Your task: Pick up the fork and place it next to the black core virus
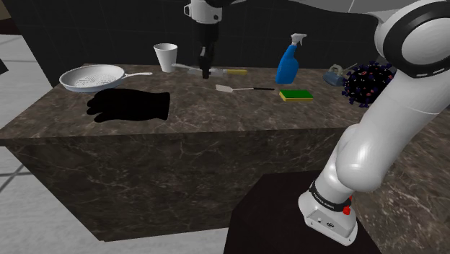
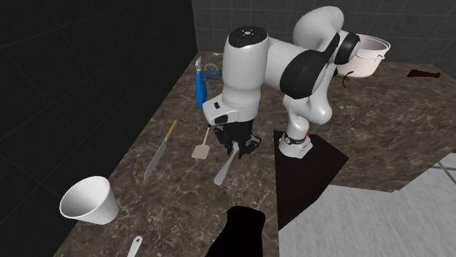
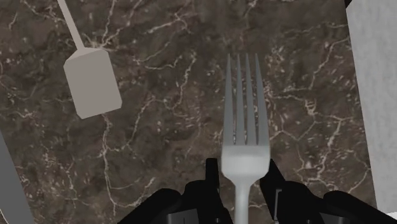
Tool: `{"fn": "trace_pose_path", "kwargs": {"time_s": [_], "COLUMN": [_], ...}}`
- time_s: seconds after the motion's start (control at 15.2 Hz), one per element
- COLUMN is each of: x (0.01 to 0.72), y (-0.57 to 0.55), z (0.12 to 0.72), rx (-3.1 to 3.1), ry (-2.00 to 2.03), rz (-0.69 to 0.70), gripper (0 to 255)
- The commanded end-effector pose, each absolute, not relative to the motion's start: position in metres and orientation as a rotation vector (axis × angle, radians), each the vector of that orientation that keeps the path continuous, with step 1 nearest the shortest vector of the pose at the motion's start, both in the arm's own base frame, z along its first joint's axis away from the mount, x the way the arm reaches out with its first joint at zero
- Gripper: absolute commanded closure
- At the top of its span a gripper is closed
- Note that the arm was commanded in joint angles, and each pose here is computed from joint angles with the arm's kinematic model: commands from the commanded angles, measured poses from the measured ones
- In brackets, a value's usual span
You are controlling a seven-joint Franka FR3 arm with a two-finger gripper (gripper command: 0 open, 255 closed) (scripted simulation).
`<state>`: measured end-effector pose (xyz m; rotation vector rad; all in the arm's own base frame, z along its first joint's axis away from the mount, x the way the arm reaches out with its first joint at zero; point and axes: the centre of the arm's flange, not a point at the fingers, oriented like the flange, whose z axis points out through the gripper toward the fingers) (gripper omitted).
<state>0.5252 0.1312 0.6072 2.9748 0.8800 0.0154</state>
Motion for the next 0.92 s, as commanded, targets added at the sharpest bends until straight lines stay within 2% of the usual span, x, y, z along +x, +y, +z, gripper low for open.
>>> {"fn": "trace_pose_path", "kwargs": {"time_s": [0.0, 0.86], "x": [0.525, 0.525], "y": [0.131, 0.131], "z": [0.617, 0.686], "rx": [2.975, 2.975], "ry": [0.88, 0.88], "rz": [0.015, 0.015], "gripper": [255, 255]}}
